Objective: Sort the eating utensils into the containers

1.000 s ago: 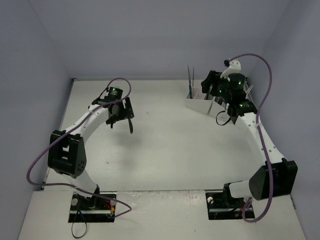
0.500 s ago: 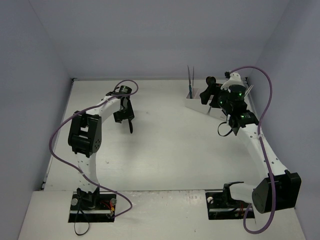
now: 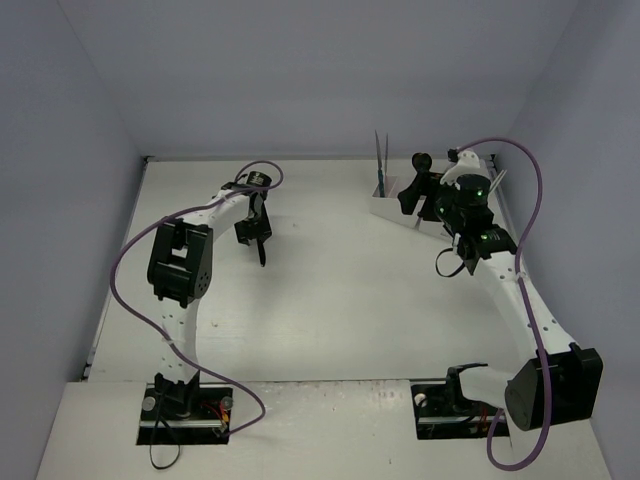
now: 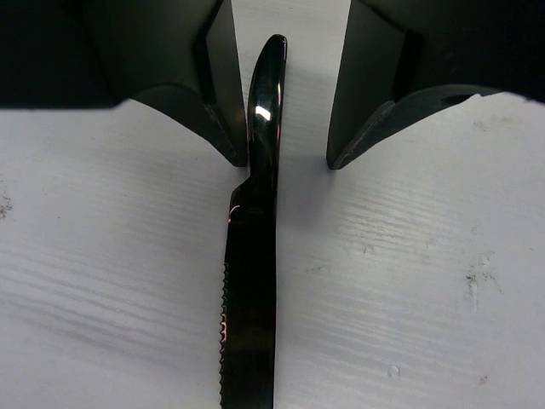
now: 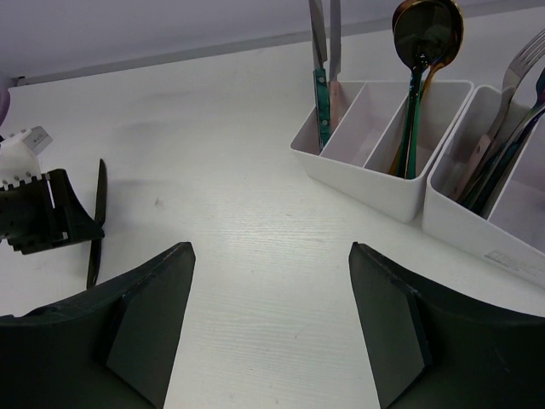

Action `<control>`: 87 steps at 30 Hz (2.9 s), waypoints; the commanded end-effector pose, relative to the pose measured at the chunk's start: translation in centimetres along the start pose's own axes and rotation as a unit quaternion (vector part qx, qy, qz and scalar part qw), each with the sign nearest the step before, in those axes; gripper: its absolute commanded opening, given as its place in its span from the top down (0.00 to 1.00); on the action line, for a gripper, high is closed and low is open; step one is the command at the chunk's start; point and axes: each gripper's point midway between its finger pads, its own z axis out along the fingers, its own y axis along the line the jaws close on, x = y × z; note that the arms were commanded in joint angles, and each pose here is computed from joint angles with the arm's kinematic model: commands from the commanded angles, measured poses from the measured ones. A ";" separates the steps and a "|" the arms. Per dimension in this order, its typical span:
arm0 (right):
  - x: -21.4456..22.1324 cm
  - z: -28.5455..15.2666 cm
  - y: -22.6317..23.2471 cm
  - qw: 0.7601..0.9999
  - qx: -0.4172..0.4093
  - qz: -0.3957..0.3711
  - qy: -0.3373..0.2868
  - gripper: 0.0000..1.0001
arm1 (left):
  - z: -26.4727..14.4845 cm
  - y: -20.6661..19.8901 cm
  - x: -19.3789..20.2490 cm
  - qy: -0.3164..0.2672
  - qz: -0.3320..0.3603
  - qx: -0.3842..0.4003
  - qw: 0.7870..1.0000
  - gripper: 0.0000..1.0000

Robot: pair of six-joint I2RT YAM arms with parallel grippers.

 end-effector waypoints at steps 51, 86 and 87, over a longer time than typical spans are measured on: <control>0.1 -1.8 24.1 0.944 -0.327 -0.004 0.041 0.35 | -32.7 -10.6 5.8 -0.374 0.244 0.417 0.792 1.00; -9.4 8.4 12.3 0.984 -0.153 -0.068 -0.066 1.00 | -26.1 0.2 0.1 -0.350 0.146 0.204 0.903 0.03; -10.3 9.1 10.9 0.984 -0.137 -0.081 -0.074 1.00 | -25.9 1.9 -0.4 -0.349 0.132 0.191 0.908 0.03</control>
